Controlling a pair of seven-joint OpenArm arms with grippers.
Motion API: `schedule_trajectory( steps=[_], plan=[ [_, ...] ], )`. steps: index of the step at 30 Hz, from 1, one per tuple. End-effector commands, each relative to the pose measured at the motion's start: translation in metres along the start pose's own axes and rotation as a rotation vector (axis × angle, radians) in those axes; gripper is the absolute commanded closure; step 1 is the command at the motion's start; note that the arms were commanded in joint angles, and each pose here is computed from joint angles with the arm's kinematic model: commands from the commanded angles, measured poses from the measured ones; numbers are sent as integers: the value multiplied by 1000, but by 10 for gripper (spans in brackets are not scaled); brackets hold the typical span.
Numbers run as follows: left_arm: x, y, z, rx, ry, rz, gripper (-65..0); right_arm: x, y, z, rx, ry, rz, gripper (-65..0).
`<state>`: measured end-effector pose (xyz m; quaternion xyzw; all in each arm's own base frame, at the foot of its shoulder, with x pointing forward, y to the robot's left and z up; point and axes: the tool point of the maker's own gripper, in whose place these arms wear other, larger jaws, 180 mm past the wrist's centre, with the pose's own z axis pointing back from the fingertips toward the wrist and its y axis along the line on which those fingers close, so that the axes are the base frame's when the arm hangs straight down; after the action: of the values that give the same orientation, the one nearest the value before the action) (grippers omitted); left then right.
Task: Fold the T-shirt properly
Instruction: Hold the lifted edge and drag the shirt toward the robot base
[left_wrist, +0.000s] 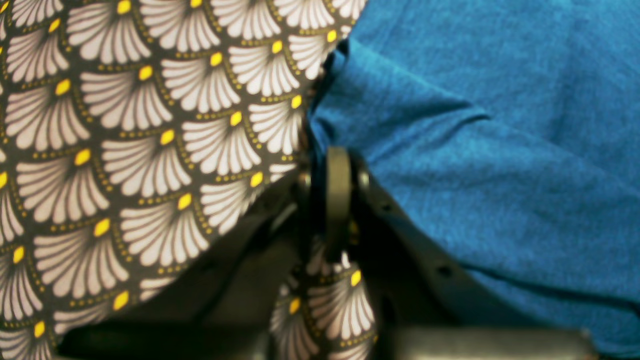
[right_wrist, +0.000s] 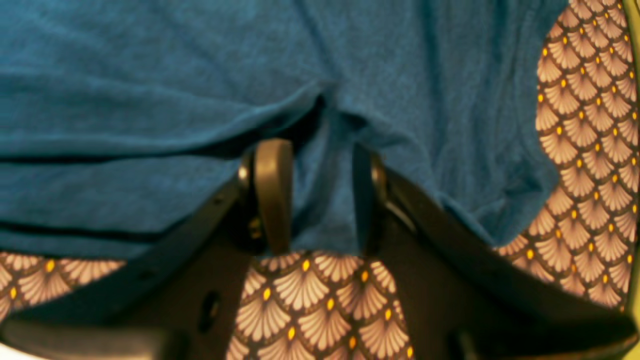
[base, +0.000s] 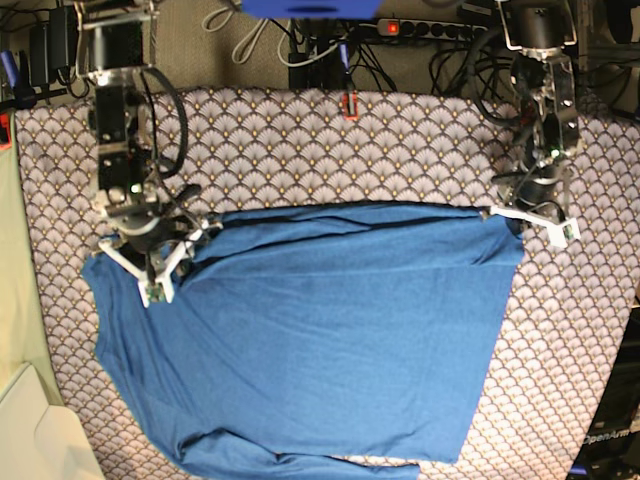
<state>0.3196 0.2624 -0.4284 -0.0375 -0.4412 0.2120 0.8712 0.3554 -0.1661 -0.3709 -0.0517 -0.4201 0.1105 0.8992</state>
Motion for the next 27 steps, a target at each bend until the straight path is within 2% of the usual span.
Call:
schedule_trajectory(
  steps=[1, 11, 23, 25, 27],
  plan=[
    [6, -4, -1, -12, 5, -1, -5, 12, -3, 4, -8, -43, 2, -217],
    [11, -5, -2, -14, -4, -3, -5, -32, 4, -6, 12, 62, -13, -217],
    [11, -5, -2, -14, -4, -3, -5, -42, 6, -10, 19, 90, -21, -212],
    [11, -5, -2, -14, -4, -3, -5, -48, 9, -12, 24, 107, -24, -177],
    [11, -5, -2, -14, -3, -3, -5, -55, 10, -14, 27, 127, -28, -98]
  ],
)
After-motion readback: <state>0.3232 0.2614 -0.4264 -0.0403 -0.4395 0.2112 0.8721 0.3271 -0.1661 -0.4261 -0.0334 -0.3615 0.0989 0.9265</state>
